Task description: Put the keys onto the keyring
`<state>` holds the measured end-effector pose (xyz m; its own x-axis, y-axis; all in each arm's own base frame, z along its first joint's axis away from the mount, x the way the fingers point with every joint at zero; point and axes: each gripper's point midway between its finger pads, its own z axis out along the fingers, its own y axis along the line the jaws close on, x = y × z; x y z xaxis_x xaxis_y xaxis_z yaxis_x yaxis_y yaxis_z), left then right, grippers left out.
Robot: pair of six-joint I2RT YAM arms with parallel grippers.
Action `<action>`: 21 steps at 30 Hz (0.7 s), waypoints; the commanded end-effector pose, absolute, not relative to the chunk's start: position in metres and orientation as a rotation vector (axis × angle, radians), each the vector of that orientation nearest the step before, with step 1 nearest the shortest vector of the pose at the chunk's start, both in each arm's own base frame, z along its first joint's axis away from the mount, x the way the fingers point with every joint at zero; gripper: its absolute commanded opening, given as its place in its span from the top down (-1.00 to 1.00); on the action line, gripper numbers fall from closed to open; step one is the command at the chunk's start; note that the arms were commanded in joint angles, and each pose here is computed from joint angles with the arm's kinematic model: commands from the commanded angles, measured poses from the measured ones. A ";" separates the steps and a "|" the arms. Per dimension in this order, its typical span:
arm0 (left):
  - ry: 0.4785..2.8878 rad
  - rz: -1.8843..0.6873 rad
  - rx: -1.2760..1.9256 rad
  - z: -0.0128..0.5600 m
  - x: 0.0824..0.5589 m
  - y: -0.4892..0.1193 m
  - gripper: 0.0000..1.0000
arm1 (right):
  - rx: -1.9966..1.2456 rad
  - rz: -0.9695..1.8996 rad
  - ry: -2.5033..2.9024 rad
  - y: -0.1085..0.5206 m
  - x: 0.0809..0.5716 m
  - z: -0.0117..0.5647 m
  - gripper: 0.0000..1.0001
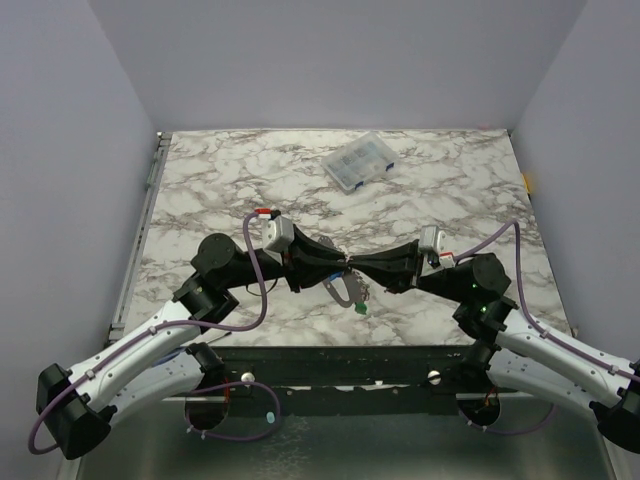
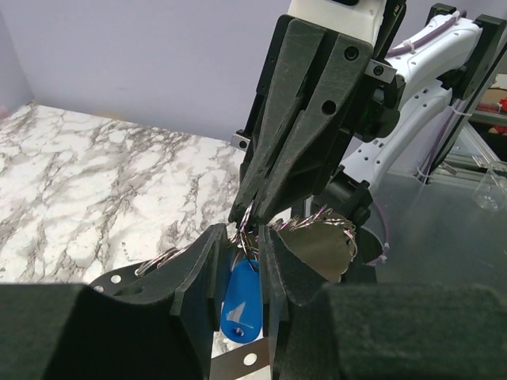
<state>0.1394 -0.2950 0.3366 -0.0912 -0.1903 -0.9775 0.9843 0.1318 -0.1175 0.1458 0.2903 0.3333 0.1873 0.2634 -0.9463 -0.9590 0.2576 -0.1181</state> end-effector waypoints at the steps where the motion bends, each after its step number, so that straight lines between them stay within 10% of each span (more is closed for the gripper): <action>1: 1.179 -1.286 0.945 0.337 0.133 -0.299 0.45 | -0.880 1.063 0.895 0.285 0.137 0.365 0.99; 21: 1.191 -1.269 0.934 0.332 0.135 -0.303 1.00 | -0.887 1.103 0.862 0.286 0.129 0.368 0.99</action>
